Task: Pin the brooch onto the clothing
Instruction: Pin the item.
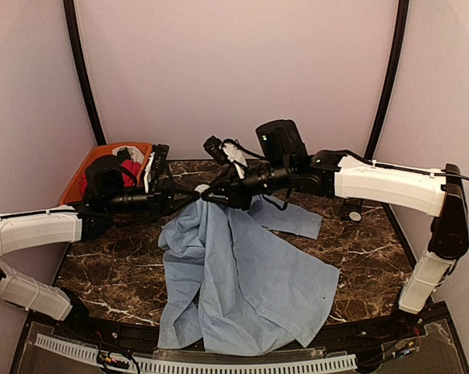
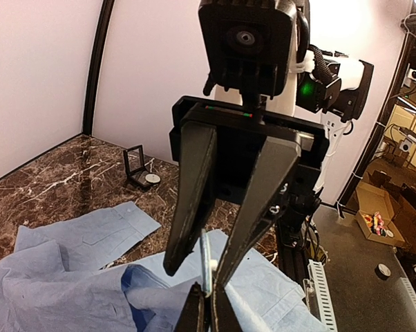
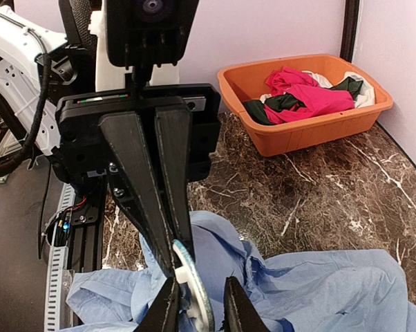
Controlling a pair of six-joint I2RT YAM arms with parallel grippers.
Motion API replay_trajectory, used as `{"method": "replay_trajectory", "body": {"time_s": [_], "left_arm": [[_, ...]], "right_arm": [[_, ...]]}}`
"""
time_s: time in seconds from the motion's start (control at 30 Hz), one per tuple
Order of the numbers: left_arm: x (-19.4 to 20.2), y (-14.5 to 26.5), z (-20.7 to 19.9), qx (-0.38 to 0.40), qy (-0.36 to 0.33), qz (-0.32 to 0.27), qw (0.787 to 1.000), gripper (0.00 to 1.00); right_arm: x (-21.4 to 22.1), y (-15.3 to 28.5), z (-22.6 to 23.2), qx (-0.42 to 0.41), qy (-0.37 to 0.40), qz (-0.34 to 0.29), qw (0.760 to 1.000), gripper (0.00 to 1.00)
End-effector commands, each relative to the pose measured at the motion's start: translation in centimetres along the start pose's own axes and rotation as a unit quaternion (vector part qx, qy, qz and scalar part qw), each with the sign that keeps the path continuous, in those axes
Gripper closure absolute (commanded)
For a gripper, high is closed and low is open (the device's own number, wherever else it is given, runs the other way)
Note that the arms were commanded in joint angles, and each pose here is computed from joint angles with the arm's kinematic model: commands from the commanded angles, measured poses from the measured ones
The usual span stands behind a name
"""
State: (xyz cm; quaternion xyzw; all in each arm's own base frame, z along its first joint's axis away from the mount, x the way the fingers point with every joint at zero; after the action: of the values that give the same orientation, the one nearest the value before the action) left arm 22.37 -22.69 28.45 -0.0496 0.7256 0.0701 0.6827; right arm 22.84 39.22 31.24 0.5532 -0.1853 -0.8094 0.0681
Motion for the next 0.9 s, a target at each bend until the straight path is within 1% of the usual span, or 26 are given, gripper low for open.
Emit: {"method": "replay_trajectory", "body": {"time_s": [0.0, 0.17, 0.3, 0.6, 0.87], "left_arm": [[-1.7, 0.0, -0.7, 0.026, -0.028, -0.024, 0.999, 0.99], [-1.7, 0.1, -0.8, 0.026, -0.029, -0.026, 0.999, 0.99], [-1.9, 0.1, -0.9, 0.028, -0.031, -0.029, 0.999, 0.99], [-2.1, 0.1, -0.9, 0.030, -0.033, -0.033, 0.998, 0.99], [-2.6, 0.4, -1.2, 0.028, -0.042, -0.040, 0.998, 0.99]], "right_arm": [[-0.1, 0.2, -0.8, 0.051, -0.005, -0.018, 0.999, 0.79], [-0.2, 0.7, -1.4, 0.086, -0.012, -0.031, 0.996, 0.79], [-0.2, 0.7, -1.8, 0.103, -0.022, -0.034, 0.994, 0.82], [-0.5, 0.5, -1.9, 0.096, -0.052, -0.033, 0.993, 0.84], [-0.6, 0.6, -3.0, 0.118, -0.112, -0.037, 0.986, 0.87]]}}
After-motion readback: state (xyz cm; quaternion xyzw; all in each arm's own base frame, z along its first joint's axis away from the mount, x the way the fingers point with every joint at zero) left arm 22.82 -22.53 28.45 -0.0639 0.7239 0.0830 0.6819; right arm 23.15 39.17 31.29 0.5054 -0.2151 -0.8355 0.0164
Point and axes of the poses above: each gripper's point midway between its finger pads, its own y axis back along the fingers, its own z axis along the line the jaws close on, x = y × z, the point moved 8 cm from there along y, back along the fingers, and after that the axes turned 12 degrees about -y, right-handed, at the moved point
